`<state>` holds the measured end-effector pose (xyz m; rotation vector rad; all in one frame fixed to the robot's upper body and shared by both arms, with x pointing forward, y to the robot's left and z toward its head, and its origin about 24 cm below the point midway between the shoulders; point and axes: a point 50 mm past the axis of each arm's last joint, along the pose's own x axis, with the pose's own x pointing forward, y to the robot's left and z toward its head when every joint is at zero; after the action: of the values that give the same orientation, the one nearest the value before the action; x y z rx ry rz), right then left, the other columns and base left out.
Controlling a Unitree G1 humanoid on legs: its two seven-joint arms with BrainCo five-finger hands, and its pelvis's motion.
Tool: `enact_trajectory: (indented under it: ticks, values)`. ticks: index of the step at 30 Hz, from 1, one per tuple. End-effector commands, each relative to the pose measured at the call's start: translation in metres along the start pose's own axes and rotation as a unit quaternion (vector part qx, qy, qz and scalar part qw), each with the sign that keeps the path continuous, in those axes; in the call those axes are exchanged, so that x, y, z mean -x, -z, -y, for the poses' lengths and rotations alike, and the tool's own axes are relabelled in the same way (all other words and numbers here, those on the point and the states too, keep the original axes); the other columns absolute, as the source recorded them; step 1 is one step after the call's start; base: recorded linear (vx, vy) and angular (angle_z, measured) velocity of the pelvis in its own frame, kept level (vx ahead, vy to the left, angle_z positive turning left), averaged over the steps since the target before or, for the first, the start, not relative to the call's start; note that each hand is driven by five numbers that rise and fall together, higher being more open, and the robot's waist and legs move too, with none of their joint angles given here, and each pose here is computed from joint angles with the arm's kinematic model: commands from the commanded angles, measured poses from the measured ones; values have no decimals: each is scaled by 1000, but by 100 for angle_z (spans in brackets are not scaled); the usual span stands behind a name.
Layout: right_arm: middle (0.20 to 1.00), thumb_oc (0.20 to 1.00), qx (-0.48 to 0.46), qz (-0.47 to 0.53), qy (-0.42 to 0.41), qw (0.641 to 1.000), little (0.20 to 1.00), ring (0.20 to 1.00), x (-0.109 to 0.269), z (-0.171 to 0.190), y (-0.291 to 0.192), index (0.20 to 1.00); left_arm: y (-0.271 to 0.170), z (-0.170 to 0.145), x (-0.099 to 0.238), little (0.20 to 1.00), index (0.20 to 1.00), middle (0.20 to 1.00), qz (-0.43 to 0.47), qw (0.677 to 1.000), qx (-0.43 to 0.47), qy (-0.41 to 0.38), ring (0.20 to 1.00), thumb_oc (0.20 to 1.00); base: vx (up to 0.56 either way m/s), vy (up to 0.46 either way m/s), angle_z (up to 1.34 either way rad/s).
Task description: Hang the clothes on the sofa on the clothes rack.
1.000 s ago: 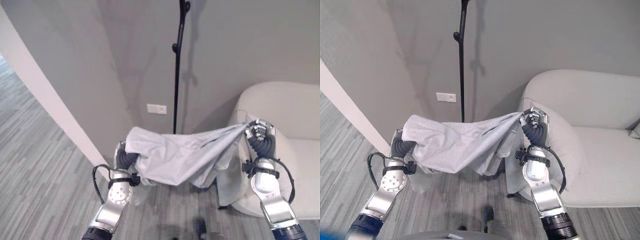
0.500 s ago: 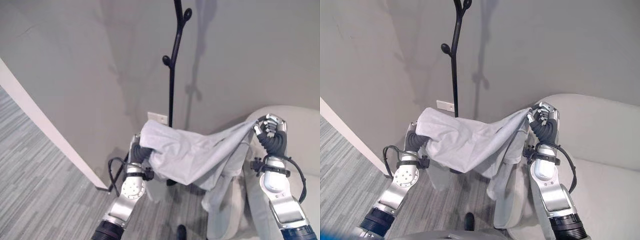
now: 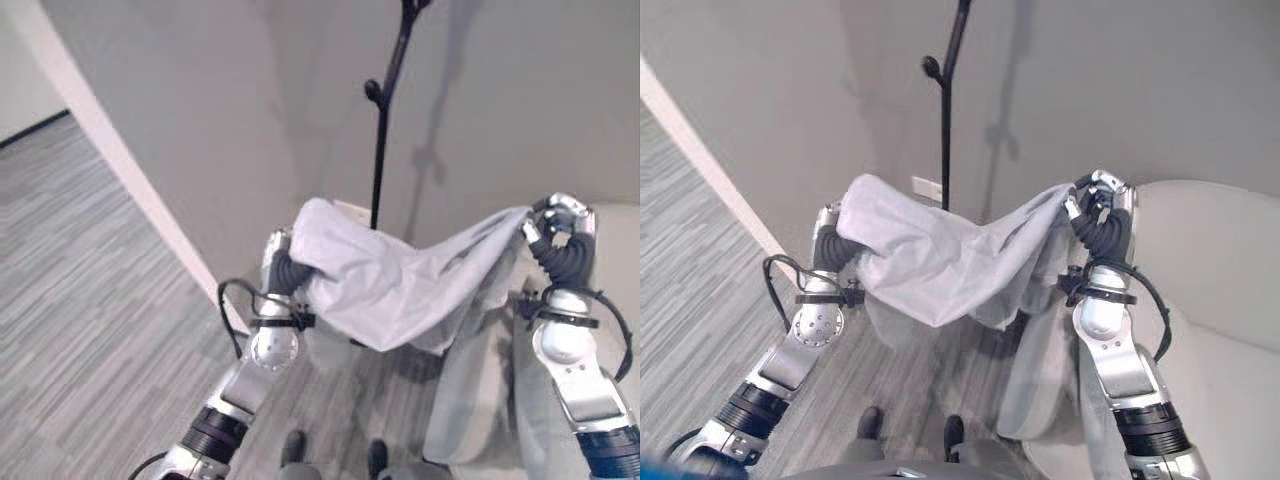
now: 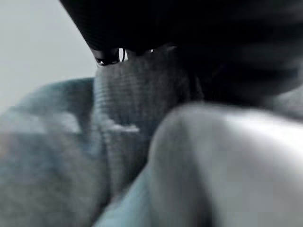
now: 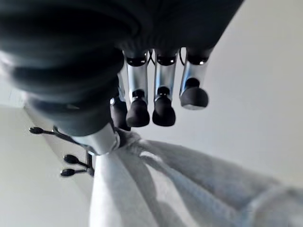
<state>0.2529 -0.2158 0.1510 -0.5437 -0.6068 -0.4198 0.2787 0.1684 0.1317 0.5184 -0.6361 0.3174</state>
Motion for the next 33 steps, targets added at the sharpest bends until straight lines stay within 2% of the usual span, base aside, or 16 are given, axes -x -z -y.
enact_trajectory:
  ticks: [1, 5, 14, 21, 27, 33]
  values:
    - [200, 200, 27, 53, 40, 997, 200, 200, 1, 19, -14, 200, -19, -29, -17, 200, 200, 200, 95, 991, -36, -83, 200, 200, 169, 247, -78]
    - [200, 200, 61, 52, 63, 995, 200, 200, 0, 25, -12, 200, -17, -43, -19, 200, 200, 200, 112, 986, -78, -96, 200, 200, 248, 383, -37]
    - [200, 200, 115, 33, 86, 989, 200, 200, 10, 25, -10, 200, -10, -52, -8, 200, 200, 200, 101, 987, -101, -75, 200, 200, 156, 310, -25]
    - [200, 200, 109, 51, 90, 989, 200, 200, 6, 24, -16, 200, -13, -66, -14, 200, 200, 200, 116, 980, -128, -101, 200, 200, 103, 136, -19]
    - [200, 200, 100, 52, 88, 990, 200, 200, 9, 26, -15, 200, -6, -54, -3, 200, 200, 200, 59, 991, -59, -109, 200, 200, 154, 26, -29]
    - [200, 200, 94, 59, 81, 991, 200, 200, 13, 29, -17, 200, -11, -23, 7, 200, 200, 200, 34, 998, 25, -55, 200, 200, 244, -126, 28]
